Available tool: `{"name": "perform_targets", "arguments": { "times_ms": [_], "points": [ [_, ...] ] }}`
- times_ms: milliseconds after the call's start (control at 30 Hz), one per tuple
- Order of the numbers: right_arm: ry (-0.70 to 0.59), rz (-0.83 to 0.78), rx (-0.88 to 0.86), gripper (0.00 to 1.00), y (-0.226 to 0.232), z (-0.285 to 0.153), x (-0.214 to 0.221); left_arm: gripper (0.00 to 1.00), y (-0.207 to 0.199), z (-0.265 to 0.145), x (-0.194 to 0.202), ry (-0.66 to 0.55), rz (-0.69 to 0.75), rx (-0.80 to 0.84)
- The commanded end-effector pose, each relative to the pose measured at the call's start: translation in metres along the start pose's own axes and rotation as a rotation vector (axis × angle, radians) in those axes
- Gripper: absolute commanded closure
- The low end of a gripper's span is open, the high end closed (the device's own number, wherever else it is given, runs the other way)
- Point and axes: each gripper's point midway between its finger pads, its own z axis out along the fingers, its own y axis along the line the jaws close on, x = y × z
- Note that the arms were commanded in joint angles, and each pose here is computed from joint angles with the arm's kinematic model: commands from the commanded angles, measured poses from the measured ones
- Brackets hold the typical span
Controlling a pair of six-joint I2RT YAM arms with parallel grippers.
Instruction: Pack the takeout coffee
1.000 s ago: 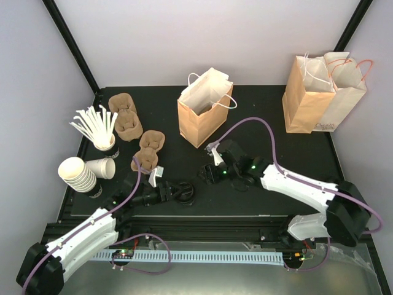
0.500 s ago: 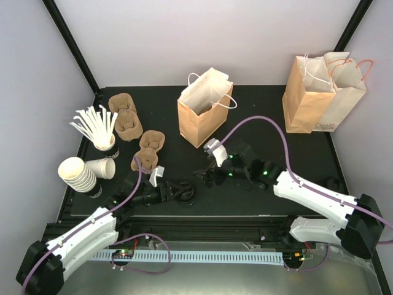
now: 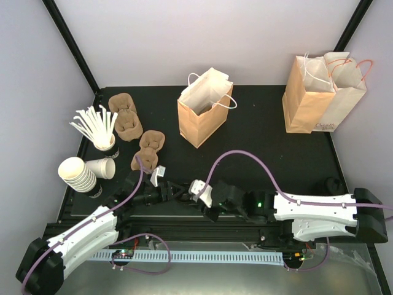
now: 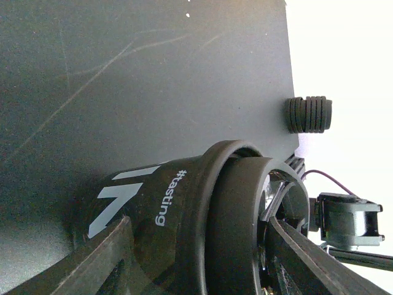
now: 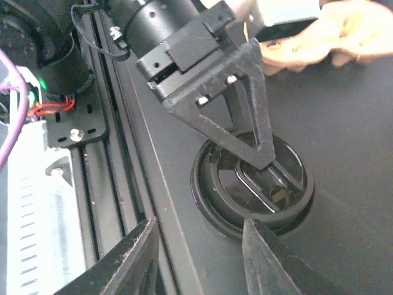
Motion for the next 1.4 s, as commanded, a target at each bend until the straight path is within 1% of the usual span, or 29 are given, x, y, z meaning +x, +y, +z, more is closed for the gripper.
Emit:
{"name": "perform_targets", "arguments": {
  "times_ms": [0, 100, 233, 300, 433, 633, 733, 833, 1167, 1367],
  "points": [
    [-0.054, -0.133, 0.156, 0.62, -0.007, 0.001, -0.005, 0.4, 0.045, 0.0, 0.033, 0.111, -0.092, -0.161],
    [-0.096, -0.204, 0.155, 0.66, 0.003, 0.006, -0.002, 0.4, 0.045, 0.0, 0.033, 0.112, -0.092, -0.164],
    [-0.118, -0.28, 0.19, 0.71, 0.001, 0.014, 0.001, 0.4, 0.045, 0.0, 0.033, 0.115, -0.091, -0.166],
    [-0.134, -0.32, 0.189, 0.72, 0.003, 0.019, 0.001, 0.4, 0.046, 0.0, 0.033, 0.117, -0.093, -0.168],
    [-0.156, -0.349, 0.16, 0.72, 0.01, 0.027, 0.002, 0.4, 0.045, 0.0, 0.033, 0.119, -0.091, -0.168],
    [-0.136, -0.376, 0.111, 0.73, 0.02, 0.037, 0.004, 0.4, 0.045, 0.001, 0.034, 0.125, -0.089, -0.168],
    [-0.122, -0.388, 0.088, 0.78, 0.025, 0.04, 0.006, 0.4, 0.046, 0.001, 0.034, 0.129, -0.088, -0.169],
    [-0.109, -0.406, 0.086, 0.79, 0.027, 0.043, 0.008, 0.4, 0.046, 0.002, 0.035, 0.135, -0.091, -0.171],
    [-0.058, -0.446, 0.148, 0.8, 0.018, 0.055, 0.017, 0.4, 0.047, 0.002, 0.035, 0.141, -0.086, -0.179],
    [-0.06, -0.454, 0.204, 0.79, 0.007, 0.053, 0.02, 0.41, 0.047, 0.003, 0.036, 0.154, -0.079, -0.19]
  ]
}}
